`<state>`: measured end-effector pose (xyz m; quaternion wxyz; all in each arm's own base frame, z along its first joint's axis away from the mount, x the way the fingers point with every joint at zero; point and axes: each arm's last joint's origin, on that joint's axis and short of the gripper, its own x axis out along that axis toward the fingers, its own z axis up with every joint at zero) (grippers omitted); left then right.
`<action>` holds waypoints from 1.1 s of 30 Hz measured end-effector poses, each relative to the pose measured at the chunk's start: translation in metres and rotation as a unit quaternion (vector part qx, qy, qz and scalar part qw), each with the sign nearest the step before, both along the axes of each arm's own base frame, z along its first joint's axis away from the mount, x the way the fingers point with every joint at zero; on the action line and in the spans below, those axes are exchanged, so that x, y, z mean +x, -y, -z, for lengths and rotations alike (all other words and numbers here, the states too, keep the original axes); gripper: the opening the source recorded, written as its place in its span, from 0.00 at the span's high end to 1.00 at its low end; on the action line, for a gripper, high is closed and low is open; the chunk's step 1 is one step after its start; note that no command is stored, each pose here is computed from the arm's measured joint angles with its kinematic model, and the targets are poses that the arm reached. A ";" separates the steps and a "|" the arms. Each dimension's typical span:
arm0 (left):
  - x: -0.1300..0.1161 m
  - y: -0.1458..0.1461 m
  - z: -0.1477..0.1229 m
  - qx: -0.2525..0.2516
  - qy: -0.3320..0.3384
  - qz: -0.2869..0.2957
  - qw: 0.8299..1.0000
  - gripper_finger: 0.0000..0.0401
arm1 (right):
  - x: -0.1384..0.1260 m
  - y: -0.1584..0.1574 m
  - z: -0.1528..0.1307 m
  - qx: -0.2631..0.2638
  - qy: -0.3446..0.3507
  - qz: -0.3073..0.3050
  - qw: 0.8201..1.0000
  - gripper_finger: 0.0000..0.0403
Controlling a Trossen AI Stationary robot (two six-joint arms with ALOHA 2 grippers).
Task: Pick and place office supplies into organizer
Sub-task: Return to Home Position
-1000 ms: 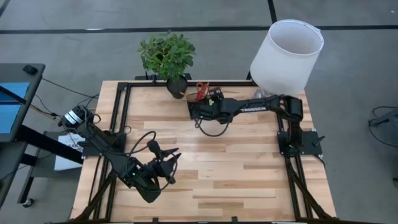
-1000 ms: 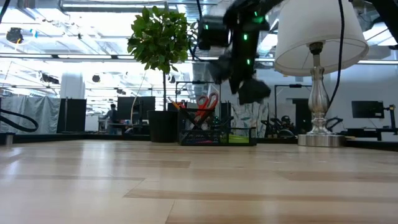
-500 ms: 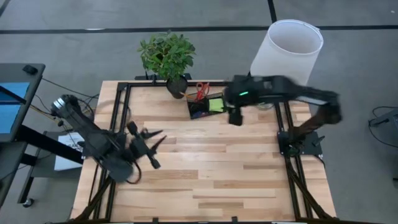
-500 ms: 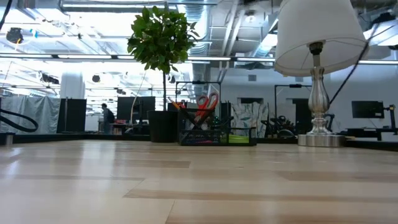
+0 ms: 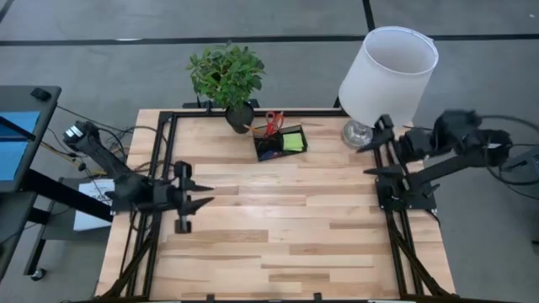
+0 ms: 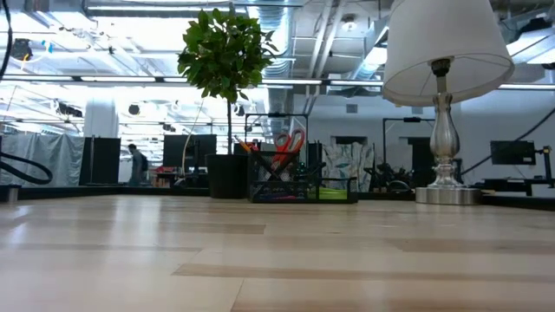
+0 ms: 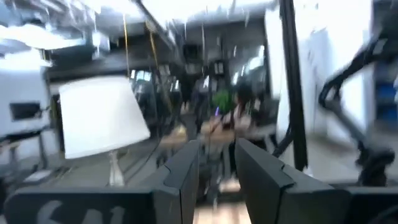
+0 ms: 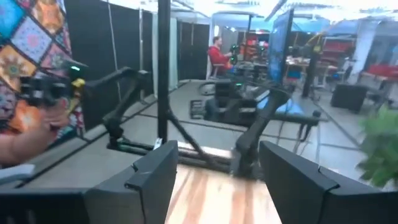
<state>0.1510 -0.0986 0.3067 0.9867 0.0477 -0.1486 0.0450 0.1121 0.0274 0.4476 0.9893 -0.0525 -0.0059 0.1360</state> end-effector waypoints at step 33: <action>-0.034 -0.037 0.111 -0.025 0.000 0.058 0.998 0.76 | -0.029 0.012 0.252 0.050 -0.034 0.220 0.974 0.44</action>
